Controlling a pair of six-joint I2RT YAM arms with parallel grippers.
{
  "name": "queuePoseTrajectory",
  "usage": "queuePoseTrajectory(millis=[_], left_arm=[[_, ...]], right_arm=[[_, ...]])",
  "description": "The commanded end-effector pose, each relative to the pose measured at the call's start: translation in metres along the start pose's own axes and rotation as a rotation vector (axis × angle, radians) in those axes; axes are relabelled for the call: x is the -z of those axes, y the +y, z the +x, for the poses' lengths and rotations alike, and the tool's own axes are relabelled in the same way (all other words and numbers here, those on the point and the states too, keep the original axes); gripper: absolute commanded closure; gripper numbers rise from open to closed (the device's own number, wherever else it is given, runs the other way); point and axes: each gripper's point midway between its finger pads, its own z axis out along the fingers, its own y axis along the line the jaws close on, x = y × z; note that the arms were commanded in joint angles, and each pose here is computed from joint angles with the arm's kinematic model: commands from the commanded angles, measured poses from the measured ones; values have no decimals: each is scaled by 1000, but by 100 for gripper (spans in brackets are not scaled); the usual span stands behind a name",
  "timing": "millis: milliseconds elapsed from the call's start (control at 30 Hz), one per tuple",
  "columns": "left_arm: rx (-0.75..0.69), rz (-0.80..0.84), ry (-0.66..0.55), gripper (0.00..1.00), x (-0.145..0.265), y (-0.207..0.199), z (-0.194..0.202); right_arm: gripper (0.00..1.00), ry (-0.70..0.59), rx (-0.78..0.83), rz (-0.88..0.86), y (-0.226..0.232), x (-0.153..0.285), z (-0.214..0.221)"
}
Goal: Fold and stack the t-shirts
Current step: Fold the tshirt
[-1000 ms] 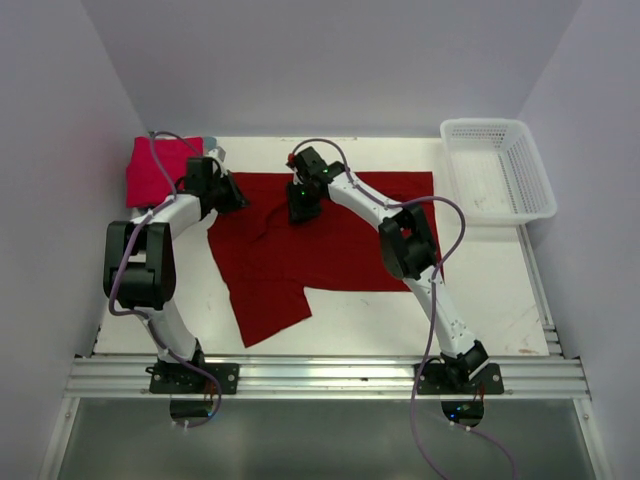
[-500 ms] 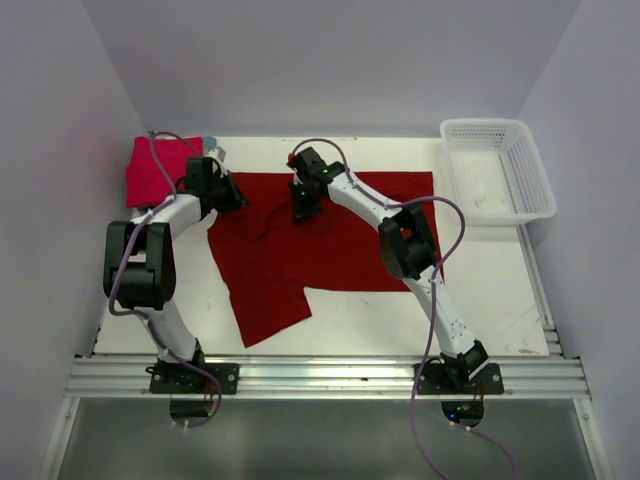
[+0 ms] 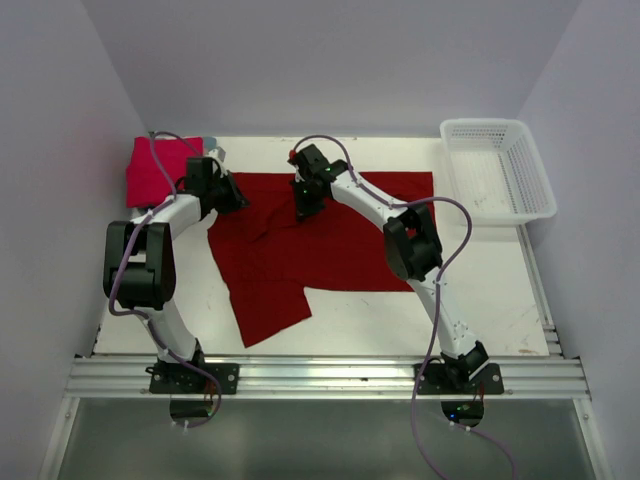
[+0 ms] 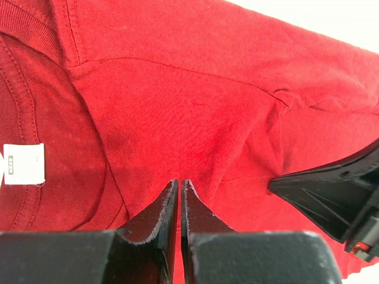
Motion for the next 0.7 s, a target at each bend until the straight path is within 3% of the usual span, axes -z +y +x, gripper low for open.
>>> queuePoseTrajectory(millis=[0,667], left_arm=[[-12,32,-52,91,8,-10,-15],[-14,20,-45,92,7,-8,-15]], right_arm=[[97,-86,36,-1,10,38,-25],[96,-95,61,90,-7,54,-22]])
